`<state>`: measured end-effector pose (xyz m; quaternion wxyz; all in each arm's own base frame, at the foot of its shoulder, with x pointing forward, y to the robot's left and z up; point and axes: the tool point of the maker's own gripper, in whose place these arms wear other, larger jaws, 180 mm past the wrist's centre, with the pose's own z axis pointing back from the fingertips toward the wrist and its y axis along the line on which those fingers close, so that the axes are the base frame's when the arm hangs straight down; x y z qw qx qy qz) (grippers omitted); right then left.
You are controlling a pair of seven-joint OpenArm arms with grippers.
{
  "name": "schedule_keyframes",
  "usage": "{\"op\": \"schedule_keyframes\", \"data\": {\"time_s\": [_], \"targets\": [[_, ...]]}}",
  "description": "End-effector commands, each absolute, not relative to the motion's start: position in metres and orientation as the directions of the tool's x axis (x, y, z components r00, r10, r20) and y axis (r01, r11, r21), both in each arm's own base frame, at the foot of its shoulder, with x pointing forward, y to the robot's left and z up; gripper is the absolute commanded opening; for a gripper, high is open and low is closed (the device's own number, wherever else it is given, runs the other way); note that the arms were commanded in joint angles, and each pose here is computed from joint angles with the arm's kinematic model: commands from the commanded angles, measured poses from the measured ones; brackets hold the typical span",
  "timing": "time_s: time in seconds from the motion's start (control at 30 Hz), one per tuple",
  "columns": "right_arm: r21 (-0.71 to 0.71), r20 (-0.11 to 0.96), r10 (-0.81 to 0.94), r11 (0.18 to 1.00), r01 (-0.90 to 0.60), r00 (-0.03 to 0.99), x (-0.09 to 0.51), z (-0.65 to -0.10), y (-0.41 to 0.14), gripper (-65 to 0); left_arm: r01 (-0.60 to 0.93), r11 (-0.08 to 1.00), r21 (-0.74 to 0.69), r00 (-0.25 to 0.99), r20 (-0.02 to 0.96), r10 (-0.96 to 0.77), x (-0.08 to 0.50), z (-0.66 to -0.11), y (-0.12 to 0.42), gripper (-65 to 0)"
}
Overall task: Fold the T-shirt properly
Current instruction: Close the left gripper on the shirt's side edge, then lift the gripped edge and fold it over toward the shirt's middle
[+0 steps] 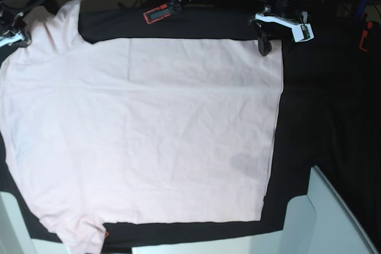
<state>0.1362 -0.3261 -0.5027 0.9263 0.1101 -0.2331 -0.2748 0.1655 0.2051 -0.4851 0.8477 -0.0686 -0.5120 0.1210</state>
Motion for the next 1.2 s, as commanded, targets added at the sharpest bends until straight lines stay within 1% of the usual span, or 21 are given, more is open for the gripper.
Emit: {"op": "schedule_keyframes", "data": {"time_s": [0.0,0.03,0.07,0.1,0.2,0.27,0.3,0.5,0.53,0.57,0.87,0.97,1.17], "targets": [[0.315,0.328,-0.540,0.836,0.449,0.775,0.127,-0.508,-0.321,-64.7,-0.126,0.962,-0.244,0.480,0.833,0.274,0.162,-0.491,0.201,-27.4],[0.315,0.328,-0.540,0.836,0.449,0.775,0.127,-0.508,-0.321,-64.7,-0.127,0.961,-0.244,0.482,0.832,0.275,0.162,-0.492,0.201,-27.7],[0.315,0.328,-0.540,0.836,0.449,0.775,0.127,-0.508,-0.321,-64.7,-0.129,0.961,-0.243,0.485,0.830,0.275,0.161,-0.493,0.201,-29.6],[0.315,0.328,-0.540,0.836,0.449,0.775,0.127,-0.508,-0.321,-64.7,-0.130,0.961,-0.243,0.487,0.829,0.275,0.161,-0.494,0.202,-33.1],[0.315,0.328,-0.540,0.836,0.449,0.775,0.127,-0.508,-0.321,-64.7,-0.131,0.961,-0.242,0.490,0.827,0.275,0.160,-0.494,0.202,-48.9],[0.315,0.328,-0.540,0.836,0.449,0.775,0.127,-0.508,-0.321,-64.7,-0.133,0.961,-0.242,0.493,0.825,0.276,0.159,-0.496,0.202,-56.4],[0.315,0.328,-0.540,0.836,0.449,0.775,0.127,-0.508,-0.321,-64.7,-0.134,0.961,-0.241,0.492,0.825,0.276,0.161,-0.497,0.203,-57.4],[0.315,0.328,-0.540,0.836,0.449,0.775,0.127,-0.508,-0.321,-64.7,-0.148,0.960,-0.237,0.512,0.812,0.279,0.156,-0.506,0.205,-58.6],[0.315,0.328,-0.540,0.836,0.449,0.775,0.127,-0.508,-0.321,-64.7,-0.147,0.960,-0.237,0.511,0.813,0.279,0.156,-0.505,0.205,-61.0],[0.315,0.328,-0.540,0.836,0.449,0.775,0.127,-0.508,-0.321,-64.7,-0.146,0.960,-0.237,0.510,0.814,0.279,0.156,-0.504,0.205,-65.0],[0.306,0.333,-0.535,0.841,0.447,0.777,0.127,-0.506,-0.325,-64.9,-0.149,0.961,-0.233,0.501,0.820,0.276,0.153,-0.500,0.207,-65.0],[0.299,0.327,-0.533,0.842,0.449,0.781,0.121,-0.506,-0.327,-64.9,-0.130,0.963,-0.235,0.482,0.834,0.269,0.156,-0.488,0.204,-65.0],[0.210,0.411,-0.465,0.885,0.415,0.784,0.125,-0.477,-0.348,-64.9,-0.104,0.966,-0.238,0.454,0.852,0.259,0.155,-0.470,0.200,-65.0]]}}
